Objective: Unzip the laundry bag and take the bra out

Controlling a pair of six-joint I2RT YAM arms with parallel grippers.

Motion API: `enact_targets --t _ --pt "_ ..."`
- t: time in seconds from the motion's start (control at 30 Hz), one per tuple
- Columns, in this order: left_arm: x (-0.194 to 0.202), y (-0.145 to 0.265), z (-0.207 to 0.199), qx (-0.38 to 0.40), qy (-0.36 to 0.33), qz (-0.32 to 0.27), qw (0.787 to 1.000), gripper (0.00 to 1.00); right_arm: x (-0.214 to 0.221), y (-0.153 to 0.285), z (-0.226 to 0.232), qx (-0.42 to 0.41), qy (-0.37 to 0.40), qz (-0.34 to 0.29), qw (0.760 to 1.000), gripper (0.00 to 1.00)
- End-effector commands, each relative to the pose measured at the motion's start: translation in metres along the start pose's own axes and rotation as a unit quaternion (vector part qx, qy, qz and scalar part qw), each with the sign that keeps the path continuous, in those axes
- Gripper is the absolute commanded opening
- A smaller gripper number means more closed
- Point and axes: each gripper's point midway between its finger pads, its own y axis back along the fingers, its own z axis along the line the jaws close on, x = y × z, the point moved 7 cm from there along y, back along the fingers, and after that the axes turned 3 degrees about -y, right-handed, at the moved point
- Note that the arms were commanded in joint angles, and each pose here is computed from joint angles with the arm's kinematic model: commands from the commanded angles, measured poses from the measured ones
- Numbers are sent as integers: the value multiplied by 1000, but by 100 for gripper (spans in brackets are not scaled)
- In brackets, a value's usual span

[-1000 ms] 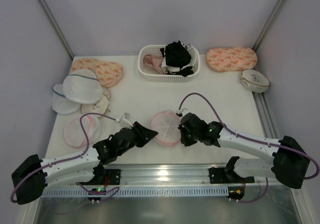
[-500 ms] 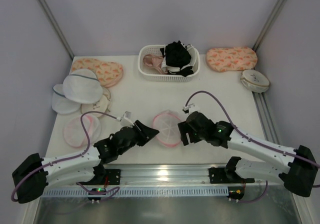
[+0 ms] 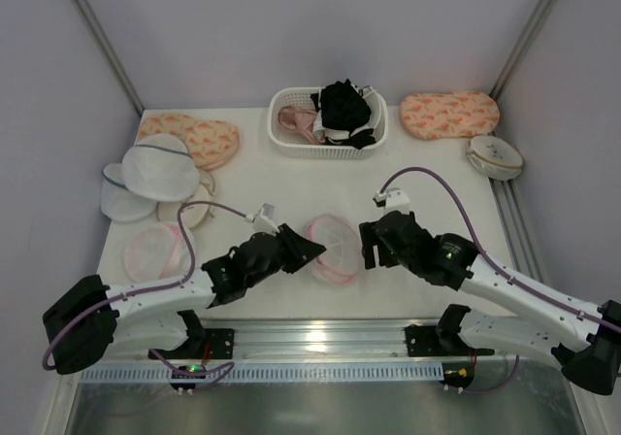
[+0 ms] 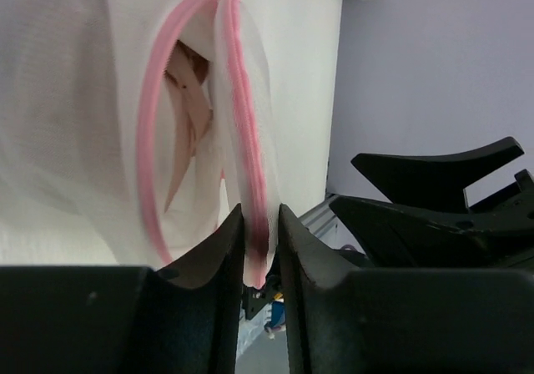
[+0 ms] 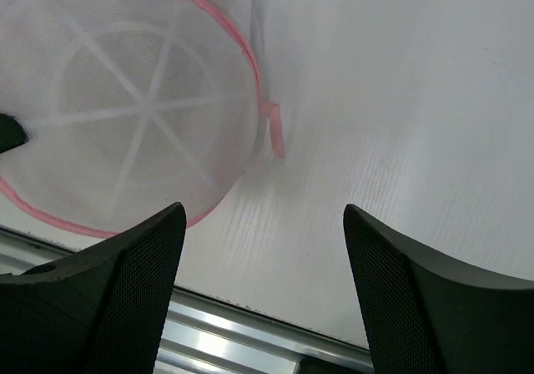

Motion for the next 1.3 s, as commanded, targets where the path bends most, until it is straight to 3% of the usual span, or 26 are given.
enact_targets --t 0.0,0.13,0.23,0.33,0.5,0.63,0.67,0.73,0.97,1.27 --pt "-5 -11 -42 70 -14 7 997 15 -24 8 -7 61 -47 -64 995 76" --pt "4 -23 -55 90 -34 44 994 2 -30 19 -17 79 -81 -101 988 64" --pt "19 -38 -71 112 -66 119 984 0 -33 31 -30 107 -118 -138 978 59" --pt "33 -60 -82 128 -79 173 973 0 -36 46 -45 136 -158 -175 962 72" --pt "50 -89 -80 131 -81 216 964 0 -37 64 -61 164 -188 -205 946 77" --pt "57 -97 -92 150 -105 241 953 14 -37 68 -63 160 -188 -210 946 78" --pt "59 -98 -95 157 -112 248 949 25 -37 68 -63 159 -190 -211 946 78" --pt "65 -105 -101 166 -123 262 943 30 -34 65 -62 151 -183 -207 949 78" --pt "68 -105 -112 193 -141 264 935 21 -33 63 -57 134 -176 -196 955 78" --pt "101 -112 -123 222 -149 329 906 23 -39 84 -74 180 -215 -229 932 78"
